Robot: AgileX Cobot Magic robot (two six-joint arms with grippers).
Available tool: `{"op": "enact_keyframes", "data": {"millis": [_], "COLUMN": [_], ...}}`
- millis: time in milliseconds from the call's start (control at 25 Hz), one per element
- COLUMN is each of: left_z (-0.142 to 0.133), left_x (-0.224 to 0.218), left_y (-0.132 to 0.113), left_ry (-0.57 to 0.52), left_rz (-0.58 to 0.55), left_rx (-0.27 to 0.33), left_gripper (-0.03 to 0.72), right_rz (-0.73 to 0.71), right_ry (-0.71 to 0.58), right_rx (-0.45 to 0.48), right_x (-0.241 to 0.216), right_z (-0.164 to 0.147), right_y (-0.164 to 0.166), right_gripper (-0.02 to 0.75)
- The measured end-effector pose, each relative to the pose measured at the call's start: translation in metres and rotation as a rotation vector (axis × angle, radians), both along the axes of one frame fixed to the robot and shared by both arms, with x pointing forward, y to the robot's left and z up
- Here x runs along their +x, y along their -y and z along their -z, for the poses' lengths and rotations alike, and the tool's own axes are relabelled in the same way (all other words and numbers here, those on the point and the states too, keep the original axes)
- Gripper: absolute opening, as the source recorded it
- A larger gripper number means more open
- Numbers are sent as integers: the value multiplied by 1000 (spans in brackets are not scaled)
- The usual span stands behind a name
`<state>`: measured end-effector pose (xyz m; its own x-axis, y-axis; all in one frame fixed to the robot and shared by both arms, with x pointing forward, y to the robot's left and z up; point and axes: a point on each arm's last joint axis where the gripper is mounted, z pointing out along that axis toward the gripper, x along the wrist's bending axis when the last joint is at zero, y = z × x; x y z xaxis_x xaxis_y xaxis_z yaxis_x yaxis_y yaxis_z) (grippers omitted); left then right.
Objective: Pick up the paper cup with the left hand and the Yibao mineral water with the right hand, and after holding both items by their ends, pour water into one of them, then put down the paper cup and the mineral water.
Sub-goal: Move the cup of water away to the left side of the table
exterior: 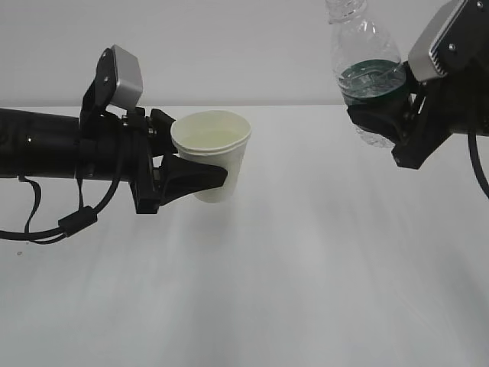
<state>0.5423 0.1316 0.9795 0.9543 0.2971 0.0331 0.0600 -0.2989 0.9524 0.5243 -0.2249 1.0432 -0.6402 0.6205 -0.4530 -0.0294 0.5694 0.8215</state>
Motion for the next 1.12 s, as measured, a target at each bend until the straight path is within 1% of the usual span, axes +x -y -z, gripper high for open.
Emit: {"op": "enact_keyframes", "data": {"millis": [240, 440, 760, 1120], "left_z": [1, 0, -14, -18], "left_x": [1, 6, 10, 10], "left_y": [-1, -10, -27, -29], "left_ry": [-1, 1, 40, 41], "left_rz": [-8, -42, -98, -107], "left_rx": [6, 12, 3, -5], "left_gripper": [466, 466, 466, 466], "right_rz": [-2, -1, -1, -1], "right_ry": [-21, -22, -22, -23], "right_rx": [-1, -1, -1, -1], "right_x": [3, 3, 3, 3], "right_z": [6, 6, 6, 7], "right_y": [-1, -1, -1, -1], "right_gripper": [435, 435, 435, 435]}}
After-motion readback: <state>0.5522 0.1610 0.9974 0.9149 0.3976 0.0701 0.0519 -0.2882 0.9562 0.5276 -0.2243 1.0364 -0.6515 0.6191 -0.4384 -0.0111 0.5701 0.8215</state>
